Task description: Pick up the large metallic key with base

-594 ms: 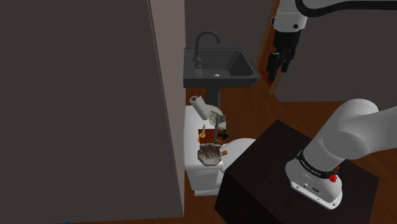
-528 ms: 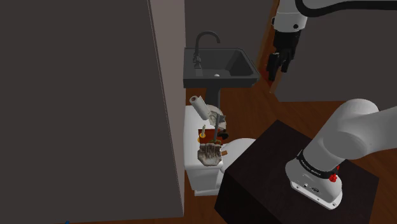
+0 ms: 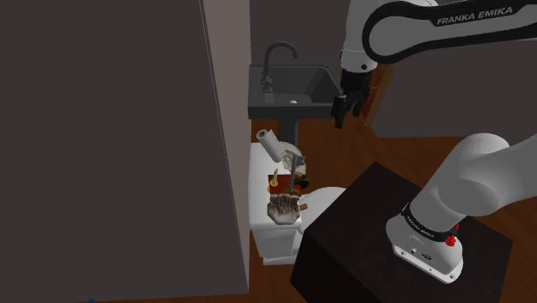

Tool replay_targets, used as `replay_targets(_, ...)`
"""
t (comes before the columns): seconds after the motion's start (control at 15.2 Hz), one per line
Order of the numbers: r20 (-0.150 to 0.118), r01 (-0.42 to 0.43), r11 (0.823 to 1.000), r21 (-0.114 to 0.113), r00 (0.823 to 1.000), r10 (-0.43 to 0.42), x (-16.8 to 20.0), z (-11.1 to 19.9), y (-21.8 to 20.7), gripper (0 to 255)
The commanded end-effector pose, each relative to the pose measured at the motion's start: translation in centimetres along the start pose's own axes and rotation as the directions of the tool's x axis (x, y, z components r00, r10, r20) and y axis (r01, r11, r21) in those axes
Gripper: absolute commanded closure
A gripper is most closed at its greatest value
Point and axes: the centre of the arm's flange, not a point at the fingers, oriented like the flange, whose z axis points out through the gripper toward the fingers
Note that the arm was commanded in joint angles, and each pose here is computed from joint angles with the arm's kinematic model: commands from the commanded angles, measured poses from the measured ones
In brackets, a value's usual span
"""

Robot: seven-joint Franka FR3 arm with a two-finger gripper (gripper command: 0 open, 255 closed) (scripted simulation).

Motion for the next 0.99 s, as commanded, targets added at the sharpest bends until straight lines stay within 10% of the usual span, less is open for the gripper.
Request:
replay_targets(0.0,-0.014,-0.002,1.0,0.004,1.0,0.002,1.2,1.9,-1.2,0)
replay_targets(0.92,-0.093,-0.008,1.0,0.023,0.996,0.01,11.0,13.8,-9.7,0)
